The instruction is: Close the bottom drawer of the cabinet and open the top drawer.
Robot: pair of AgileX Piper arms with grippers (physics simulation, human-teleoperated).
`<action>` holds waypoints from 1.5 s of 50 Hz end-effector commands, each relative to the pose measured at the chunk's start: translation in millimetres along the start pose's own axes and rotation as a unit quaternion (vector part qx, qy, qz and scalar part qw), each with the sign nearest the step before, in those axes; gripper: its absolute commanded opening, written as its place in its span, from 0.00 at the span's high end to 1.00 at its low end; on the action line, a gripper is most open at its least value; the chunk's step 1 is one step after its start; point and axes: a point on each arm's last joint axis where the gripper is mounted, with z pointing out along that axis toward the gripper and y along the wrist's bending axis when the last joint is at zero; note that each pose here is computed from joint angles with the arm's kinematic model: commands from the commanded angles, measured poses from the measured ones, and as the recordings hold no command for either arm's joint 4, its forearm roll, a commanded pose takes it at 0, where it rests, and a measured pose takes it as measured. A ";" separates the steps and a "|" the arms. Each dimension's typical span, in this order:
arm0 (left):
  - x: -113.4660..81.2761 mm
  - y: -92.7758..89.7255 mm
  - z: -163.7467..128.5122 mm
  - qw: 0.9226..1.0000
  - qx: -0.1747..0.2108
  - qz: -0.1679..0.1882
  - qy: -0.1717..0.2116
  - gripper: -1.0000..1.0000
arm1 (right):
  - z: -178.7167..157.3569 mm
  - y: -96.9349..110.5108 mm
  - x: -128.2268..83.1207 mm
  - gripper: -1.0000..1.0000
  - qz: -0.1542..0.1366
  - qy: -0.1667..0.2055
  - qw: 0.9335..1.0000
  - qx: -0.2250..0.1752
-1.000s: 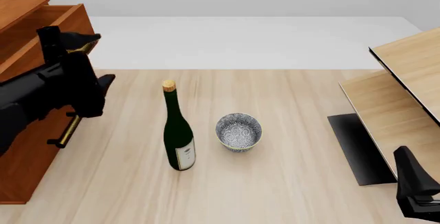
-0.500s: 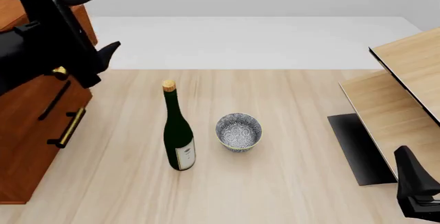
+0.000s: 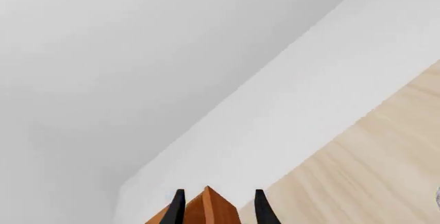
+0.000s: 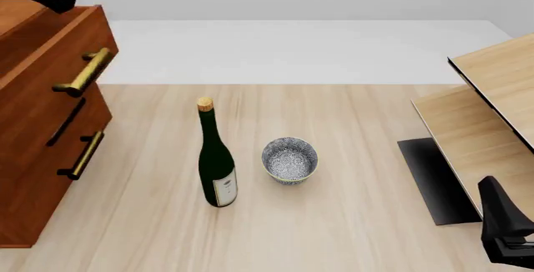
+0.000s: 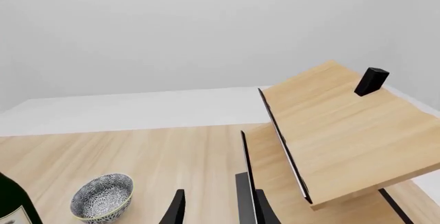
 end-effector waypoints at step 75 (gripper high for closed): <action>56.7 31.9 5.4 0.888 -0.062 -0.390 0.235 0.00 | -1.2 0.1 0.5 0.00 -0.004 0.000 1.000 -0.001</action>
